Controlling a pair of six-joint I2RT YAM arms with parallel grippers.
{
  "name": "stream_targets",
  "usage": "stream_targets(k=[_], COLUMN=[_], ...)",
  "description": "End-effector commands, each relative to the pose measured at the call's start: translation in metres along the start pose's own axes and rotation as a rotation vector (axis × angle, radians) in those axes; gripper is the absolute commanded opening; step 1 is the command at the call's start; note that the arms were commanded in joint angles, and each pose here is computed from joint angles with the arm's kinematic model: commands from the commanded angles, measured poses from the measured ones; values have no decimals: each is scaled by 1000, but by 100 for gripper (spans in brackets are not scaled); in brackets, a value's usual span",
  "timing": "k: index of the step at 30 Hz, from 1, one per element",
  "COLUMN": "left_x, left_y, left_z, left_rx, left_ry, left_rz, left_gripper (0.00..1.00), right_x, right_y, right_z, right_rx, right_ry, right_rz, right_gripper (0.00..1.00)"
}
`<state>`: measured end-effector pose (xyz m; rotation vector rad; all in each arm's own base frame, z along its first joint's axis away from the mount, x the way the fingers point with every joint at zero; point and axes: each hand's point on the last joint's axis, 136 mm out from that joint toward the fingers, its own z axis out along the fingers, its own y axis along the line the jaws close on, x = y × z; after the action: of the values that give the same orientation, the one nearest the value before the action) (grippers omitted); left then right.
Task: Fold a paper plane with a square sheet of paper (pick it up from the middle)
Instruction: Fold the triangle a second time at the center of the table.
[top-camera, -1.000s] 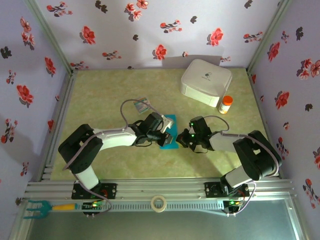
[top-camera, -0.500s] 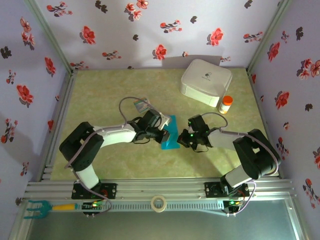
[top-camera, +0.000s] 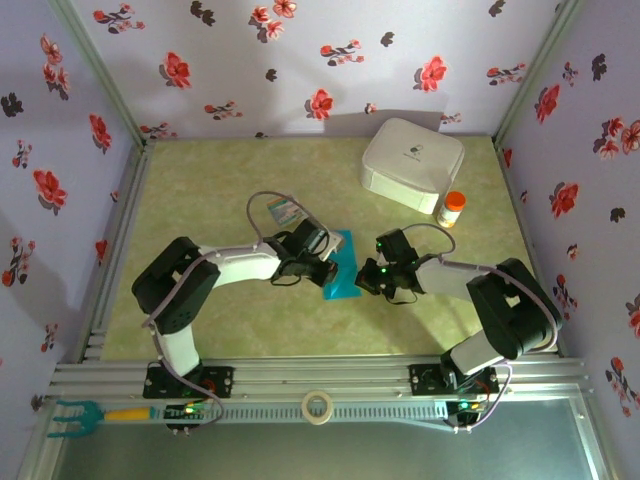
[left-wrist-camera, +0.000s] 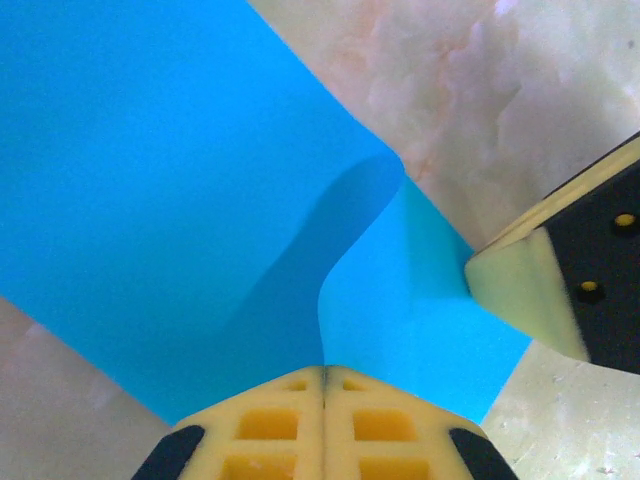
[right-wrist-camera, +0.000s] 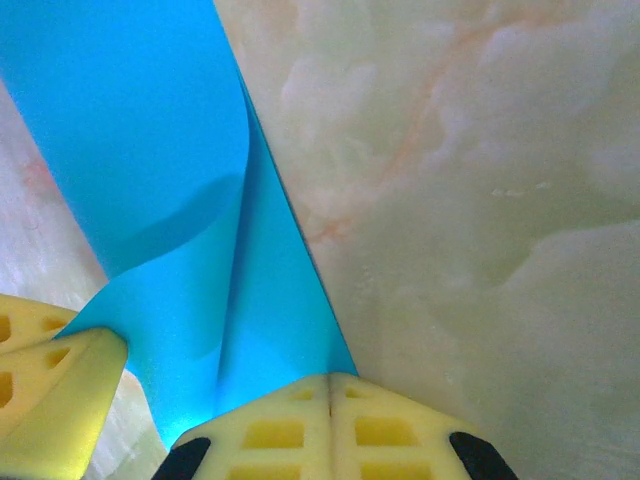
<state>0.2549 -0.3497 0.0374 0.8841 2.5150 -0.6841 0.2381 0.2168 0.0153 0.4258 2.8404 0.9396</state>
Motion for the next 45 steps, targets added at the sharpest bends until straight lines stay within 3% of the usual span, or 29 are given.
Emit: stream_targets(k=[1, 22, 35, 45], left_x=[-1, 8, 16, 17], left_y=[10, 16, 9, 2], left_z=[4, 16, 18, 15], left_rx=[-41, -58, -17, -17], left_ry=[15, 42, 78, 74], left_rz=[15, -3, -79, -162], left_gripper=[4, 8, 8, 8], right_x=[6, 4, 0, 9], right_y=[-28, -29, 19, 5], right_z=[-1, -4, -7, 6], right_rx=[130, 150, -78, -13], right_ry=[7, -1, -5, 45], right_rz=[11, -5, 12, 23], right_gripper=[1, 2, 6, 5])
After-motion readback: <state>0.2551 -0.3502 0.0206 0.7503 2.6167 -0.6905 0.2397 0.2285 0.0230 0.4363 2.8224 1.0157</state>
